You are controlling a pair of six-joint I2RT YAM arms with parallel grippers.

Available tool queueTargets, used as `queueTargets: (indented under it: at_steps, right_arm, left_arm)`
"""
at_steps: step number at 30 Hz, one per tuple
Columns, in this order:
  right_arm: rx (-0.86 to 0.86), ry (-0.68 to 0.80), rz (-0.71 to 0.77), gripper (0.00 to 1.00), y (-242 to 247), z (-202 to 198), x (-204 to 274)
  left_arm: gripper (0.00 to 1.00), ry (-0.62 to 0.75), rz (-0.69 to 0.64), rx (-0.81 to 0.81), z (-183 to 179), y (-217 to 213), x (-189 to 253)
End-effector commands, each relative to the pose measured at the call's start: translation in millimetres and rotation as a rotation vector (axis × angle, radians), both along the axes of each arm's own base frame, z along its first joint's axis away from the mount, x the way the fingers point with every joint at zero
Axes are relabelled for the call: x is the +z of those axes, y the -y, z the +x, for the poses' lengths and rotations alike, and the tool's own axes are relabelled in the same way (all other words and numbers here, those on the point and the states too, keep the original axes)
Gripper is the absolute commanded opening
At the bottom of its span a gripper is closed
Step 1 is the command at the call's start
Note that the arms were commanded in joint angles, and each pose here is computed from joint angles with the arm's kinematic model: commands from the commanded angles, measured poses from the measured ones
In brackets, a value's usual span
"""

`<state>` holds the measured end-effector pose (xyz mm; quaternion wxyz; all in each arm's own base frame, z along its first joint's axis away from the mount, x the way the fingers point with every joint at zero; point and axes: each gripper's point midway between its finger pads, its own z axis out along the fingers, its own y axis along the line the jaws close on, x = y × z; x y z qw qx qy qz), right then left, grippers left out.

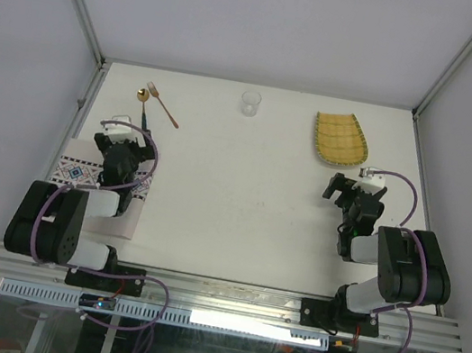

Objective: Set the dinner table for one person
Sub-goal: Move the napkin to the center of the board.

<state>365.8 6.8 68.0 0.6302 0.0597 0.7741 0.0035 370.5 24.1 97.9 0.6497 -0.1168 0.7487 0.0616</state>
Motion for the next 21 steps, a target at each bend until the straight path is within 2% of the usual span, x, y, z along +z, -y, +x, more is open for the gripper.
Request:
queueTargets:
  at_steps: [1, 5, 12, 19, 21]
  right_arm:
    - [-0.006, 0.077, -0.004, 1.0, 0.2, 7.3, 18.9]
    - [-0.003, 0.052, -0.008, 0.99, -0.7, 10.9, 22.0]
    - [0.005, 0.001, -0.023, 0.99, -3.1, 18.5, 36.7]
    - [0.043, 0.06, -0.02, 0.99, -19.1, 23.5, 88.8]
    - [0.08, 0.058, -0.063, 0.99, -25.3, 25.8, 100.3]
  left_arm:
    - [0.99, 0.1, -0.035, 0.017, 11.9, -0.4, 55.8]
    - [0.99, 0.11, -0.113, -0.035, 12.1, 13.0, 71.1]
    - [0.99, 0.068, -0.267, -0.081, 7.3, 30.9, 73.5]
    - [0.99, 0.054, -0.376, -0.019, -3.0, 27.8, 80.1]
    - [0.99, 0.045, -0.393, -0.003, -6.5, 26.7, 79.6]
